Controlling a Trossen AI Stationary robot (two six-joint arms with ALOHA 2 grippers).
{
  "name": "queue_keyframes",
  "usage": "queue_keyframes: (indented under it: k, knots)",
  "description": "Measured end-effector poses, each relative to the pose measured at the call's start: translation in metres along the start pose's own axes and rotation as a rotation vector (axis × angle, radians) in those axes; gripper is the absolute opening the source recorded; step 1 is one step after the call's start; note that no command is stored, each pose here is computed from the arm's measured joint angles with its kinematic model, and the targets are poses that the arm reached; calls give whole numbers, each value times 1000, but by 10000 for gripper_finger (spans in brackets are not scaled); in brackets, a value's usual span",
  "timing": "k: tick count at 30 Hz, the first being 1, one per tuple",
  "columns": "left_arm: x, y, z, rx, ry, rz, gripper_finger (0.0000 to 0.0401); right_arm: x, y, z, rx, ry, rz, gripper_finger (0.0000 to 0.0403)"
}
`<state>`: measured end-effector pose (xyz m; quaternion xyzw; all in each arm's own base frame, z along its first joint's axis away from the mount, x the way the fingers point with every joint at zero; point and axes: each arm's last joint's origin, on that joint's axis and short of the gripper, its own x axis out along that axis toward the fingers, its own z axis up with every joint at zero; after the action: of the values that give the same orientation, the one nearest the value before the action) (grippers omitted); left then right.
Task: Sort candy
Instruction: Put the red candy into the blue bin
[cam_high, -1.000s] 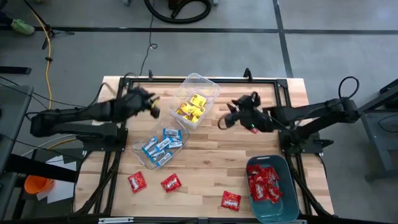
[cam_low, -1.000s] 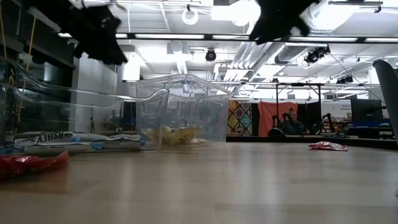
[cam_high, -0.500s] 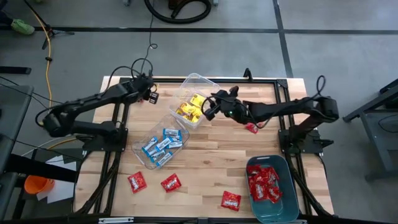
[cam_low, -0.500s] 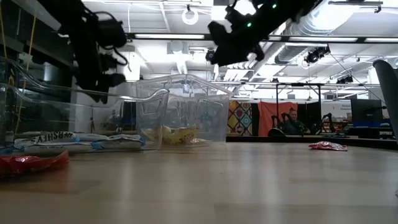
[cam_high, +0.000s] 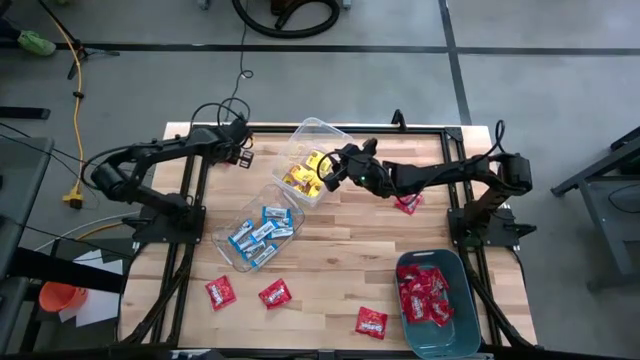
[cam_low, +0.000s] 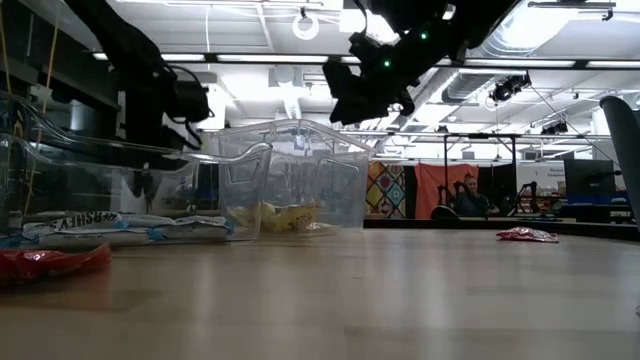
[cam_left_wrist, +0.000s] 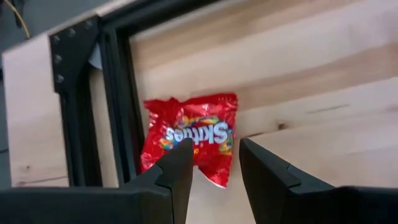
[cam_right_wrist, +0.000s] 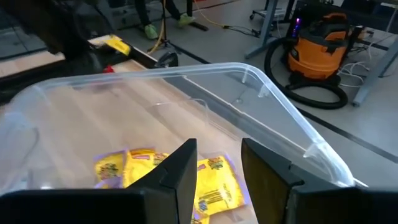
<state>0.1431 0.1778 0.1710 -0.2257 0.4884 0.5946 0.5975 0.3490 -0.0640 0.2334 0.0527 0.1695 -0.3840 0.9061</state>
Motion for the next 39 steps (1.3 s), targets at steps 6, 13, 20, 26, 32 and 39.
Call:
queue_keyframes:
  k: [6,13,20,26,32,39]
  knots:
    - [18,-1,0,2,61,29,117,0,1,0,0,1,16,122]
    - [30,-7,2,-2,70,26,117,0,1,-1,-2,10,35,122]
    - [38,-10,0,17,97,48,117,-1,2,-1,-3,12,37,122]
    - [37,-11,0,22,94,52,116,-1,2,-1,-13,12,39,121]
    - [37,-10,-1,49,103,53,55,-1,2,-1,-13,13,39,121]
    - [36,-10,-2,107,113,38,3,-1,2,-2,-17,19,38,121]
